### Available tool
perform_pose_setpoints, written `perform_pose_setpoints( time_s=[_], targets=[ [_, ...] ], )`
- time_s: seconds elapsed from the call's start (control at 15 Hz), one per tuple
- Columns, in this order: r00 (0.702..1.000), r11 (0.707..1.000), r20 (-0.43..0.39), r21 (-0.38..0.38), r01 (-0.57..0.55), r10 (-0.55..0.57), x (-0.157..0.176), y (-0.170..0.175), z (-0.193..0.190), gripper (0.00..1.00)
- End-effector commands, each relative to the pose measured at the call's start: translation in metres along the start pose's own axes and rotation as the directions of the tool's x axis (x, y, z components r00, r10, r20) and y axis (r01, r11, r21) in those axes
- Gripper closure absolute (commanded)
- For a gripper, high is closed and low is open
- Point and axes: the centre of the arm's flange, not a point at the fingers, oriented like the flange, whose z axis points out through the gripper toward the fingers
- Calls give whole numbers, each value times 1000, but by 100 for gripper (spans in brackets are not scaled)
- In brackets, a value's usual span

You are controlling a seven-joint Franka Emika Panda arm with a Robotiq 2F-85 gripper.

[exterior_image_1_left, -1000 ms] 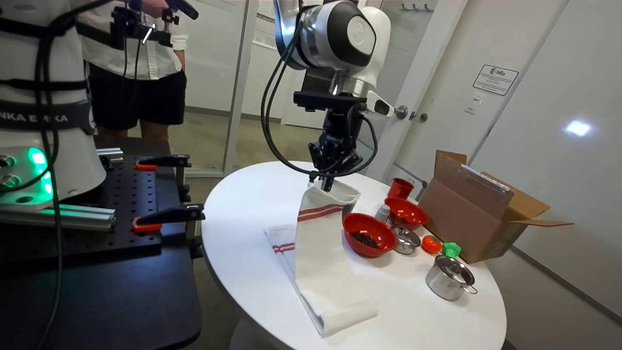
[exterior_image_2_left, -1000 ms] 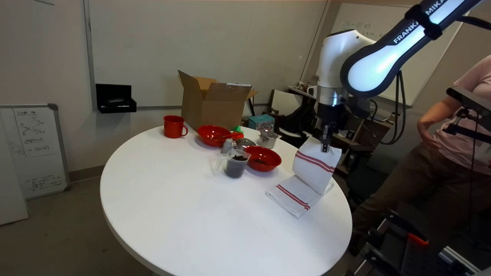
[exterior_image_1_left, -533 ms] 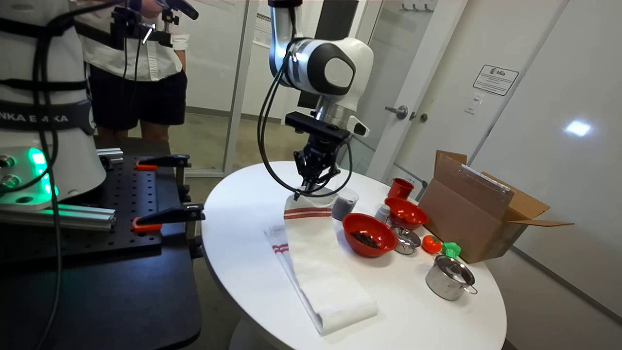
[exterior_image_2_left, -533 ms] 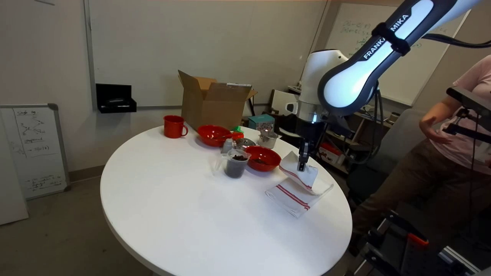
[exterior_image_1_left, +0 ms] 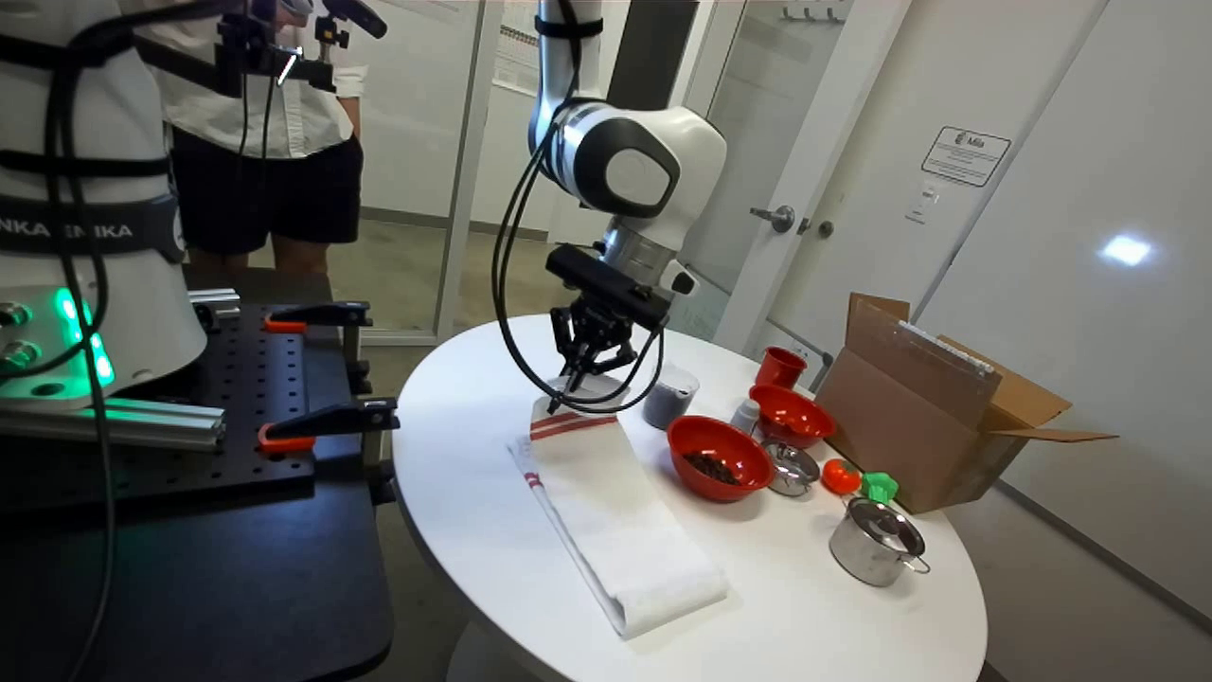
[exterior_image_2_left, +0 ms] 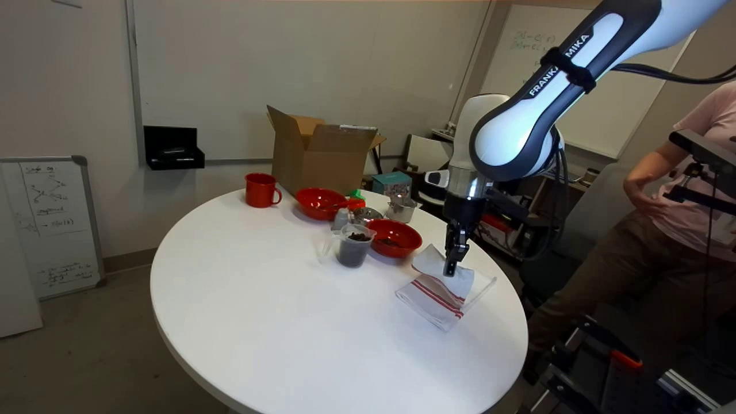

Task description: Fold the towel in half then fold it in half again

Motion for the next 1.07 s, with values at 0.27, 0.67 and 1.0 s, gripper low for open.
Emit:
perform_pose_setpoints(
  time_s=[0.27, 0.67, 1.0],
  targets=[
    [999, 998, -16, 56, 37, -37, -22, 4, 4, 99],
    [1000, 999, -15, 54, -7, 8, -33, 8, -14, 99],
    [999, 998, 16, 62, -33, 32, -38, 10, -32, 99]
  ],
)
